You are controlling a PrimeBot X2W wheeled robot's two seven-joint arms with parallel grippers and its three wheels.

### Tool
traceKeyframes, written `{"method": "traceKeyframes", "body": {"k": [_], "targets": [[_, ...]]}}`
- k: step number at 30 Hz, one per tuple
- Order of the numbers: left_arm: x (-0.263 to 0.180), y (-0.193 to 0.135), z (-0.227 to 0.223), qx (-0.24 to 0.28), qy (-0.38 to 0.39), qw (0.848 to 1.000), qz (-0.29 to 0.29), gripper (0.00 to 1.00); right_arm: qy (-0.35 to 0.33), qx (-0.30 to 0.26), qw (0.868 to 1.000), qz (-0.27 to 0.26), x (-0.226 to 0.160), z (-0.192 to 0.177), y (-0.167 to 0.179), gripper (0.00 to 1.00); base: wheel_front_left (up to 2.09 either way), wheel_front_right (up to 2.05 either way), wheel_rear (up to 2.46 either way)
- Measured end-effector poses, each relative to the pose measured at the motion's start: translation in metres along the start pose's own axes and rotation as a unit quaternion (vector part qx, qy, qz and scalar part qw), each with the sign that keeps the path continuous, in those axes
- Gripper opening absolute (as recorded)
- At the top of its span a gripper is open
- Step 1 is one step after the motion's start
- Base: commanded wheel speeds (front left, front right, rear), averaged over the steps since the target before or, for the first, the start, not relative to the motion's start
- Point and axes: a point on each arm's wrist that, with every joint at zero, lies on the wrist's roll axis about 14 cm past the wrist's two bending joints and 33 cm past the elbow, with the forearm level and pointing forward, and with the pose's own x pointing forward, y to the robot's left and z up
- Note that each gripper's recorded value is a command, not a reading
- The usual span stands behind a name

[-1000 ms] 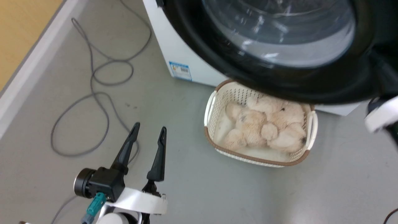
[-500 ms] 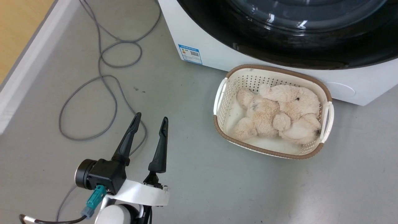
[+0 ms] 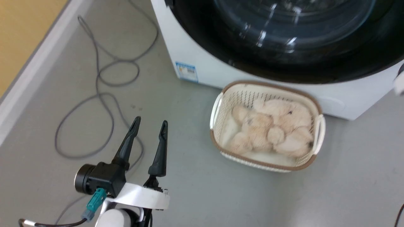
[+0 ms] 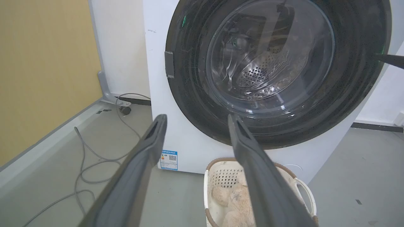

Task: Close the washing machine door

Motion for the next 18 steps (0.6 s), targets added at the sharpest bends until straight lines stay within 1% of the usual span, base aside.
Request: {"method": "traceKeyframes", "body": {"k": [6,9,13,18], "targets": [[-0.012,-0.004,0.01,-0.007,-0.013,1.0,-0.004,1.0,-0.016,-0.002,0.999,0.028,-0.054,-0.002,0.015,0.0,0.0,0.0,0.0],[-0.016,-0.006,0.015,-0.008,-0.019,1.0,-0.007,1.0,-0.039,-0.004,0.998,0.038,-0.08,0.008,0.02,0.0,0.0,0.0,0.0],[-0.018,-0.012,0.02,-0.012,-0.028,0.999,-0.015,1.0,-0.068,-0.015,0.997,0.043,-0.116,0.022,0.023,0.0,0.0,0.0,0.0],[-0.019,-0.024,0.022,-0.013,-0.03,0.999,-0.034,1.0,-0.104,-0.015,0.994,0.027,-0.157,0.034,0.022,0.0,0.0,0.0,0.0]]}}
